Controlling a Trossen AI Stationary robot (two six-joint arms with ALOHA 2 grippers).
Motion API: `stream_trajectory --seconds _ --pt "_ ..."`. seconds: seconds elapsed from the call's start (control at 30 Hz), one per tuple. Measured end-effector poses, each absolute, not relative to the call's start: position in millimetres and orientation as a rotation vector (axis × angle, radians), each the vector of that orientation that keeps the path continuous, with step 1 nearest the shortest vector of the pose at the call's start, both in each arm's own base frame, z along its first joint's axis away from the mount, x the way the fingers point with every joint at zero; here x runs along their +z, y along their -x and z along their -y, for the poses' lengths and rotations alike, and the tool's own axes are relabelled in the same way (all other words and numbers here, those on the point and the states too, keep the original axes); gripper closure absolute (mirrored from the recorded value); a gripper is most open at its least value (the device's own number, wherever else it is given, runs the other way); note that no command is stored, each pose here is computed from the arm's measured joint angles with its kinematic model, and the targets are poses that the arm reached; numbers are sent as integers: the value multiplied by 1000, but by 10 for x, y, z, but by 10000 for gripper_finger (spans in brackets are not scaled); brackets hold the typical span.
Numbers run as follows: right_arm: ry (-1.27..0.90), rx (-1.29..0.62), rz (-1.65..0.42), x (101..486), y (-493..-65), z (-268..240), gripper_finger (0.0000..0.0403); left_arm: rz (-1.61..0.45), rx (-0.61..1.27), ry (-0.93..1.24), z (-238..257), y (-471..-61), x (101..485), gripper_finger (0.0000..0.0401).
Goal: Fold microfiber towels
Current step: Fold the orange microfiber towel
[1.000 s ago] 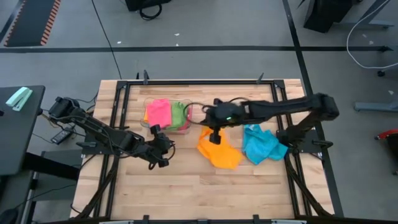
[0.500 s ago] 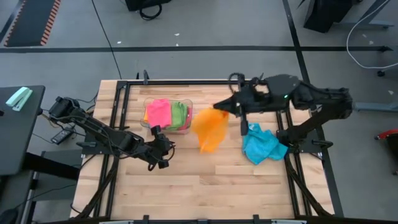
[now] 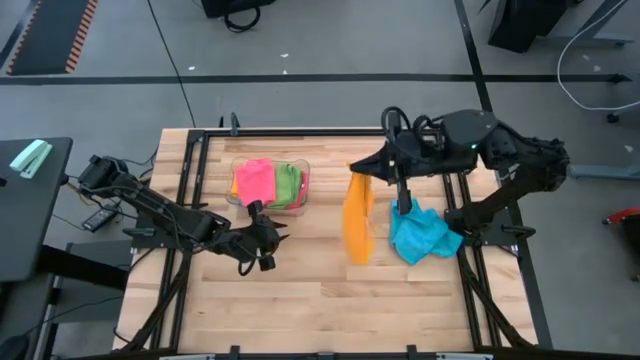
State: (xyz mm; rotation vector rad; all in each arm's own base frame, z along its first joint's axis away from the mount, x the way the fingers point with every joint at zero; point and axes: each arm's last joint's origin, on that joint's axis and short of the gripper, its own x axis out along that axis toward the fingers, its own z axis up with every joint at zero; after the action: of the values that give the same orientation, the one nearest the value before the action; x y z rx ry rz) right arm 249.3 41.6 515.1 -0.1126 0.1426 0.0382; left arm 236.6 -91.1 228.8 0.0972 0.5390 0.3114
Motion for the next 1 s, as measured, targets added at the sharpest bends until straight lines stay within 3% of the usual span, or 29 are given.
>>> stream_trajectory --seconds 0.23,0.43,0.6,1.0 --pt "119 64 -198 5061 -2568 -497 400 -533 320 -62 911 -2366 2289 260" --pt "98 72 -201 5057 -2572 -510 400 -532 323 -54 911 -2366 2288 272" --pt "103 188 -199 5055 -2567 -546 400 -503 327 -33 899 -2392 2313 278" --pt "89 223 -224 4997 -2659 -575 400 -324 327 -103 755 -2564 2517 218"
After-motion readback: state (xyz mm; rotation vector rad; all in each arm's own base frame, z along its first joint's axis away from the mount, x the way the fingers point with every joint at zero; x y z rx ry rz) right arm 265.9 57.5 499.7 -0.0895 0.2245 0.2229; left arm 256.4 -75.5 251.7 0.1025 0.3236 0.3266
